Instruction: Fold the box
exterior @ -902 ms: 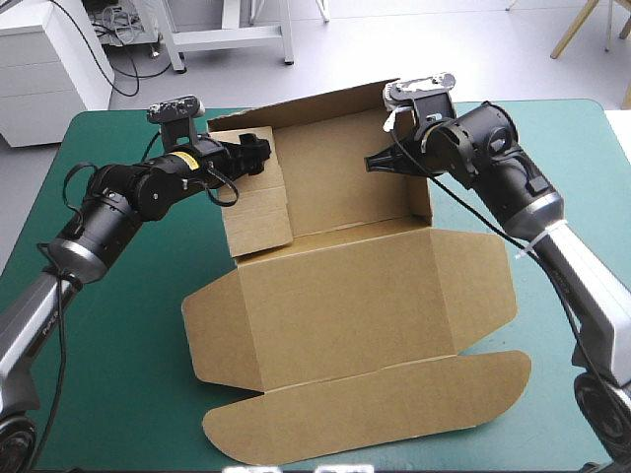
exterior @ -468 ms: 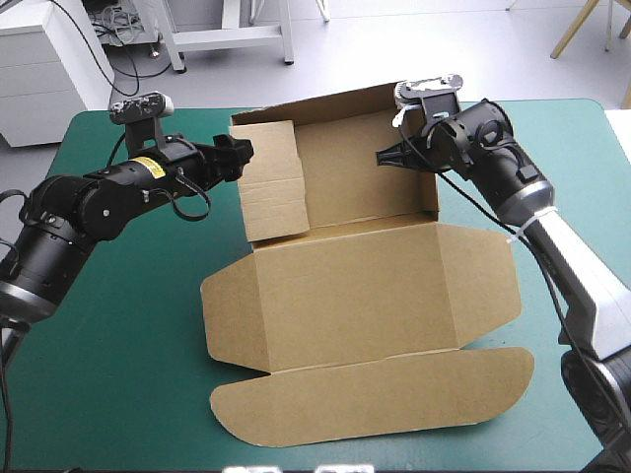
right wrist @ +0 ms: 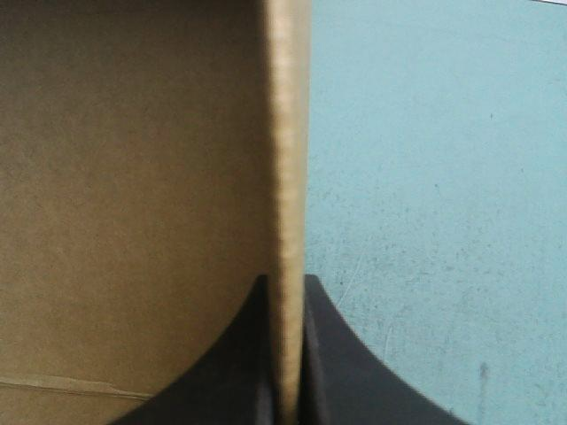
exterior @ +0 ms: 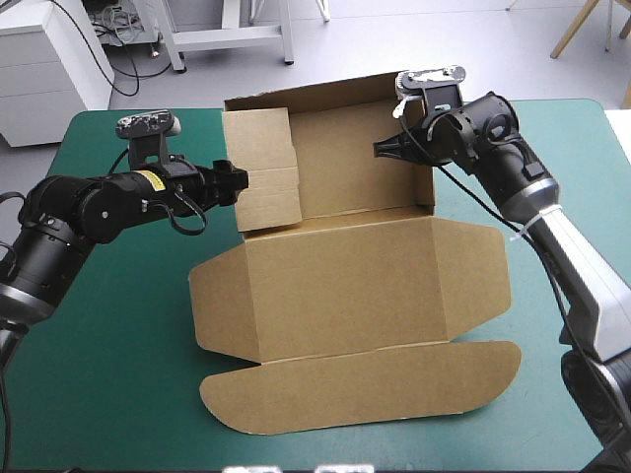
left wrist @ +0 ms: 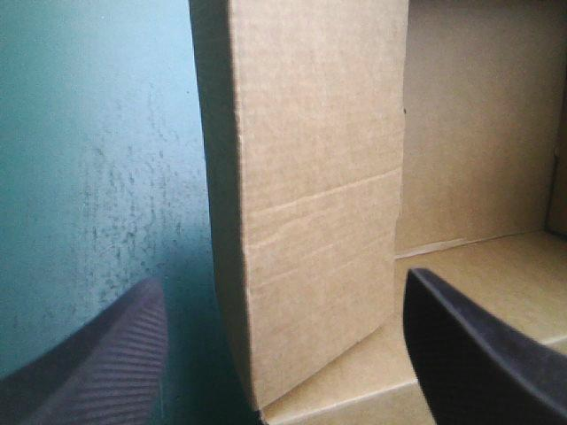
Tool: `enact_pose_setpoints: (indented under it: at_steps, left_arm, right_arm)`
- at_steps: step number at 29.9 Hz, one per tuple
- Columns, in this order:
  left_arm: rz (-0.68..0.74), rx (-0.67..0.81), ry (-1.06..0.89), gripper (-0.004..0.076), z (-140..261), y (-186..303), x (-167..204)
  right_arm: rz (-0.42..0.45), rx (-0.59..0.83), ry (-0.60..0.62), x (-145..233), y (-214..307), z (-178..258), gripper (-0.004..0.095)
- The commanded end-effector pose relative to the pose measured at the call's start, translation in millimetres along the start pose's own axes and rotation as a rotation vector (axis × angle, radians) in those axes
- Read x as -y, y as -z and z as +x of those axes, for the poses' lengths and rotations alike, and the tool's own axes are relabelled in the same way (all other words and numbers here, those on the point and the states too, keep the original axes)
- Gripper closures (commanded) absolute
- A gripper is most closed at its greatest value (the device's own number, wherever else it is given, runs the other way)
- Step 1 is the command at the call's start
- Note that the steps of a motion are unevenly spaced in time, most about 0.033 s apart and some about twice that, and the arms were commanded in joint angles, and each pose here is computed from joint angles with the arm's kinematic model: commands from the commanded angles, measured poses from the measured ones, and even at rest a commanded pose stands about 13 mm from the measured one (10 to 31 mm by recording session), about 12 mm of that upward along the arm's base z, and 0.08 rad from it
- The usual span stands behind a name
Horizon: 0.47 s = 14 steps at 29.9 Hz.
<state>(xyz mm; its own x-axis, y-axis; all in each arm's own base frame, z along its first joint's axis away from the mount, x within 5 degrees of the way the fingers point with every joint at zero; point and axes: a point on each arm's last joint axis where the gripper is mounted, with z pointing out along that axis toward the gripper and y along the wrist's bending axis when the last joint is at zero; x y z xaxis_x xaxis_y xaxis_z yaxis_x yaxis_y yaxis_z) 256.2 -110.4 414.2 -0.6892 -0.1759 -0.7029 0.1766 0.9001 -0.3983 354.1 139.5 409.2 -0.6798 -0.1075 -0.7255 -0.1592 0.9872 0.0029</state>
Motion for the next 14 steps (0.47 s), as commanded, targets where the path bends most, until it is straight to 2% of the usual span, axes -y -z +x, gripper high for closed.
enact_pose_setpoints:
  at_steps: [1,8,14]
  left_arm:
    - [0.048,0.105,-0.004,0.02,-11,16,8]
    - [0.047,0.143,-0.033,0.0221,-17,2,8]
    - [0.029,0.198,-0.093,0.023,-24,-13,5]
  right_arm:
    - [-0.037,0.137,-0.034,4,35,-17,0.0926]
    - [-0.099,0.113,-0.032,-2,36,-15,0.0926]
    - [-0.107,0.109,-0.032,-3,36,-15,0.0926]
